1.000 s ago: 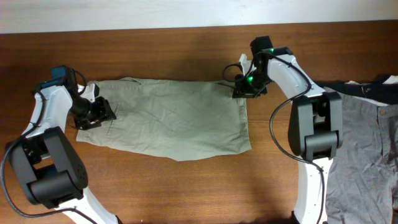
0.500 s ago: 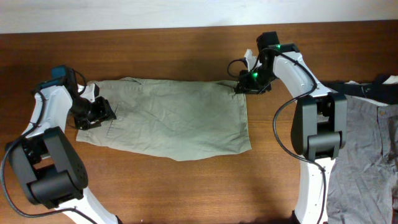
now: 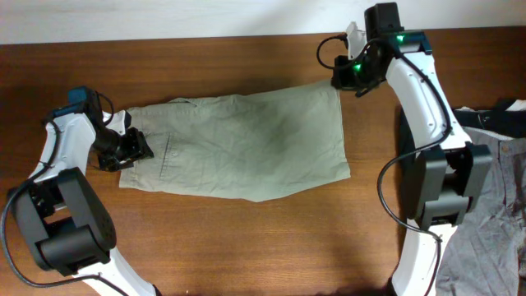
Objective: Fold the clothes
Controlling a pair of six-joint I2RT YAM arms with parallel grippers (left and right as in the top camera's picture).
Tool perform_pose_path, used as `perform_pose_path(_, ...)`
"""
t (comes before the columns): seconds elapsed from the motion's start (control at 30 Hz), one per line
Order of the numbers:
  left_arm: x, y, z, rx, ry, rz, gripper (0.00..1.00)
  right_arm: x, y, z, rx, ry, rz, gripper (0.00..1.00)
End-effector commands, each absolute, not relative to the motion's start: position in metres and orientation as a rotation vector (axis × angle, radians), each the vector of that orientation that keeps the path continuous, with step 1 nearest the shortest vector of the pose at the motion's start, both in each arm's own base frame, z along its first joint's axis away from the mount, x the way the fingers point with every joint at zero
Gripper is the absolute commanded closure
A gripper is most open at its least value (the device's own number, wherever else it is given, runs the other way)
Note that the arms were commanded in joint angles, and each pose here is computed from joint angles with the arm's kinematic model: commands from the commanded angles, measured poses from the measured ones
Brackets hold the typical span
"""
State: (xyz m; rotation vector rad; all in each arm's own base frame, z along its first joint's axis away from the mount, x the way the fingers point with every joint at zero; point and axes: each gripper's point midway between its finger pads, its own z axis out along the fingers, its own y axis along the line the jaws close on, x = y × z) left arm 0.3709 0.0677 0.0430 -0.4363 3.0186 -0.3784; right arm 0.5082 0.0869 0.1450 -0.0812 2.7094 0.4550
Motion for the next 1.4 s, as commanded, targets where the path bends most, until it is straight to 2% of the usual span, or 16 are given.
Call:
perform_pose_path(0.0, 0.373, 0.067, 0.042, -0.416, 3.019, -0.384, 0.43, 0.521, 0.062, 0.124, -0.024, 2.717, 0.267, 0.19)
perform_pose_path(0.07, 0.372, 0.067, 0.042, -0.406, 3.022, -0.387, 0.43, 0.517, 0.050, 0.124, 0.008, 2.737, 0.218, 0.15)
perform_pose_path(0.1, 0.374, 0.063, 0.043, -0.343, 3.015, -0.419, 0.44, 0.506, 0.057, 0.127, 0.003, 2.767, 0.310, 0.22)
perform_pose_path(0.13, 0.377, 0.056, 0.047, -0.315, 2.995, -0.481, 0.48, 0.496, 0.064, 0.129, -0.001, 2.795, 0.378, 0.26)
perform_pose_path(0.2, 0.394, 0.033, 0.067, -0.197, 2.895, -0.671, 0.63, 0.455, 0.085, 0.128, 0.004, 2.931, 0.568, 0.44)
perform_pose_path(0.27, 0.410, 0.017, 0.080, -0.095, 2.845, -0.686, 0.79, 0.411, 0.098, 0.120, 0.040, 3.116, 0.590, 0.46)
perform_pose_path(0.37, 0.432, -0.019, 0.077, 0.199, 2.791, -0.577, 0.83, 0.381, 0.103, 0.095, 0.078, 3.262, 0.411, 0.46)
perform_pose_path(0.4, 0.441, -0.025, 0.061, 0.264, 2.809, -0.445, 0.87, 0.375, 0.103, 0.076, 0.098, 3.286, 0.377, 0.68)
perform_pose_path(0.47, 0.449, -0.031, 0.032, 0.302, 2.836, -0.390, 0.91, 0.361, 0.101, 0.045, 0.186, 3.331, 0.359, 0.87)
perform_pose_path(0.53, 0.451, -0.019, 0.001, 0.225, 2.898, -0.310, 0.94, 0.337, 0.093, 0.011, 0.293, 3.389, 0.331, 0.96)
perform_pose_path(0.7, 0.451, 0.047, -0.015, 0.074, 2.953, -0.014, 0.95, 0.306, 0.052, -0.035, 0.506, 3.409, 0.081, 0.96)
perform_pose_path(0.87, 0.446, 0.111, 0.013, -0.173, 2.975, 0.064, 0.95, 0.304, 0.032, -0.022, 0.562, 3.429, 0.056, 0.96)
perform_pose_path(1.07, 0.448, 0.100, 0.077, -0.211, 2.973, -0.186, 0.76, 0.334, 0.042, 0.044, 0.266, 3.289, 0.233, 0.92)
perform_pose_path(1.17, 0.437, 0.071, 0.080, -0.213, 2.989, -0.428, 0.43, 0.357, 0.075, 0.105, 0.092, 3.053, 0.490, 0.86)
perform_pose_path(1.23, 0.428, 0.069, 0.071, -0.225, 3.023, -0.443, 0.33, 0.363, 0.093, 0.110, 0.036, 3.008, 0.561, 0.86)
perform_pose_path(1.37, 0.410, 0.076, 0.041, -0.274, 3.073, -0.441, 0.15, 0.358, 0.133, 0.072, 0.015, 3.079, 0.589, 0.90)
